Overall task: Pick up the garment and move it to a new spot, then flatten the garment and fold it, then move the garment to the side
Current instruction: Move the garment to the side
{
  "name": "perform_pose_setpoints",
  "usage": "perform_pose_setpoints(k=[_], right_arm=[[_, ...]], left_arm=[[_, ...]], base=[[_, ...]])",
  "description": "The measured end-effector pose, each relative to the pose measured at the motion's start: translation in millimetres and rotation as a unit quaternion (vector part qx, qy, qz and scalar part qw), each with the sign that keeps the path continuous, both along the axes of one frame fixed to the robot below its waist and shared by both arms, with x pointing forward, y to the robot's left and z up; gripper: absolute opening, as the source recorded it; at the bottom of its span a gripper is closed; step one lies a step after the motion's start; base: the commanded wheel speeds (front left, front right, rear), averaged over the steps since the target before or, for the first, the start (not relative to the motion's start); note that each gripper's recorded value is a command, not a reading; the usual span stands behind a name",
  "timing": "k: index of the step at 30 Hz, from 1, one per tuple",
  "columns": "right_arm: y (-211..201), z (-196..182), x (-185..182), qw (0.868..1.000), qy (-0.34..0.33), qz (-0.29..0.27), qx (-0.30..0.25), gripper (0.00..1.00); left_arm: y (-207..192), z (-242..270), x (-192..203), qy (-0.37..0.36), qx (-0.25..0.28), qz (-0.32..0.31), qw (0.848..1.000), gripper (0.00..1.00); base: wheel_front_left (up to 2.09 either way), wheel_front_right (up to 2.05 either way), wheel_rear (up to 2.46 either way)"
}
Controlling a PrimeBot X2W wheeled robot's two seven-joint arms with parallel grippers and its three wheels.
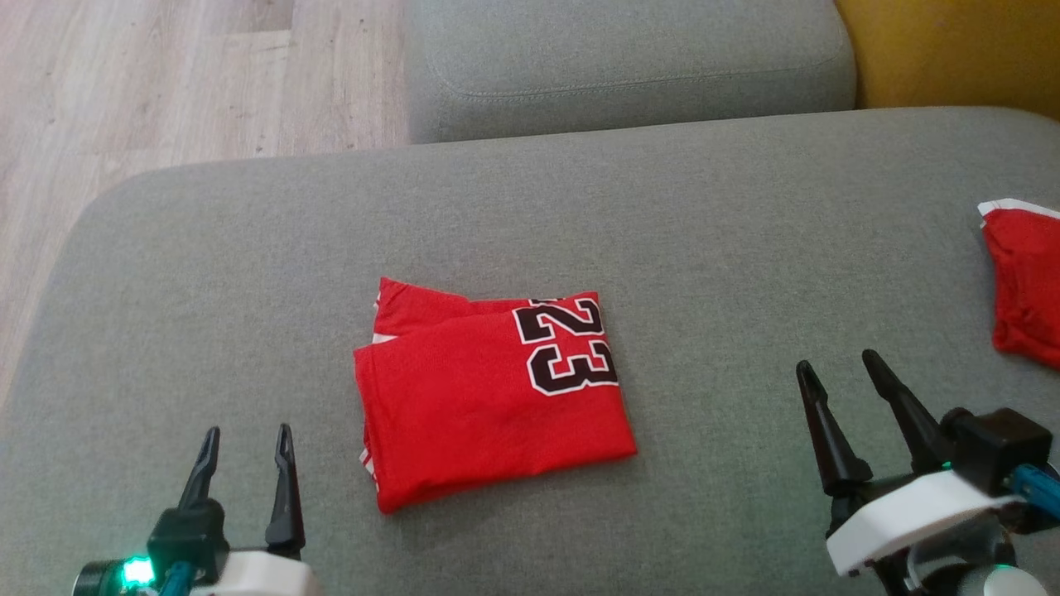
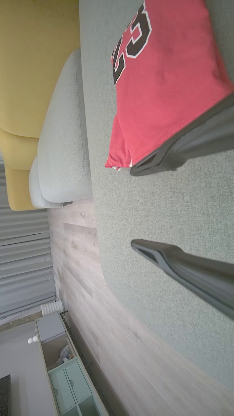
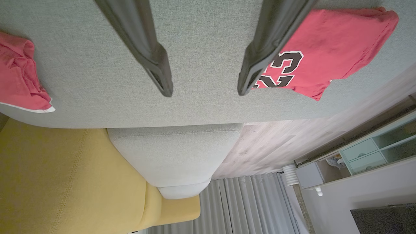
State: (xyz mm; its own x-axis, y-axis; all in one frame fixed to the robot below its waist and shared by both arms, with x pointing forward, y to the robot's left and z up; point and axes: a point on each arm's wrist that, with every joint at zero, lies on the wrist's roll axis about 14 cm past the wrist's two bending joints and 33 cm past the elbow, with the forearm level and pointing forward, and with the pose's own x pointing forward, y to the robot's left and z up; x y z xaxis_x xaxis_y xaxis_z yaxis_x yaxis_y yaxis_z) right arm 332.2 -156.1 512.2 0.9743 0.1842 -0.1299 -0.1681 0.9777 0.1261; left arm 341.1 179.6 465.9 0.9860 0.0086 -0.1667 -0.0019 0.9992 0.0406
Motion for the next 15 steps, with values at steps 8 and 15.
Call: perform_pose_setpoints(k=[8, 15], right_arm=[[1, -10, 5, 1.0, 0.017, 0.003, 0.0, 1.0], [19, -40, 33, 0.997, 0.067, 0.039, 0.006, 1.0]], left_arm=[[3, -3, 1, 0.004, 0.001, 0.005, 1.0, 1.0], [8, 14, 21, -0.037, -0.002, 0.014, 0.999, 1.0]], base=[[0.0, 0.0, 0.0], [0.0, 0.0, 0.0]])
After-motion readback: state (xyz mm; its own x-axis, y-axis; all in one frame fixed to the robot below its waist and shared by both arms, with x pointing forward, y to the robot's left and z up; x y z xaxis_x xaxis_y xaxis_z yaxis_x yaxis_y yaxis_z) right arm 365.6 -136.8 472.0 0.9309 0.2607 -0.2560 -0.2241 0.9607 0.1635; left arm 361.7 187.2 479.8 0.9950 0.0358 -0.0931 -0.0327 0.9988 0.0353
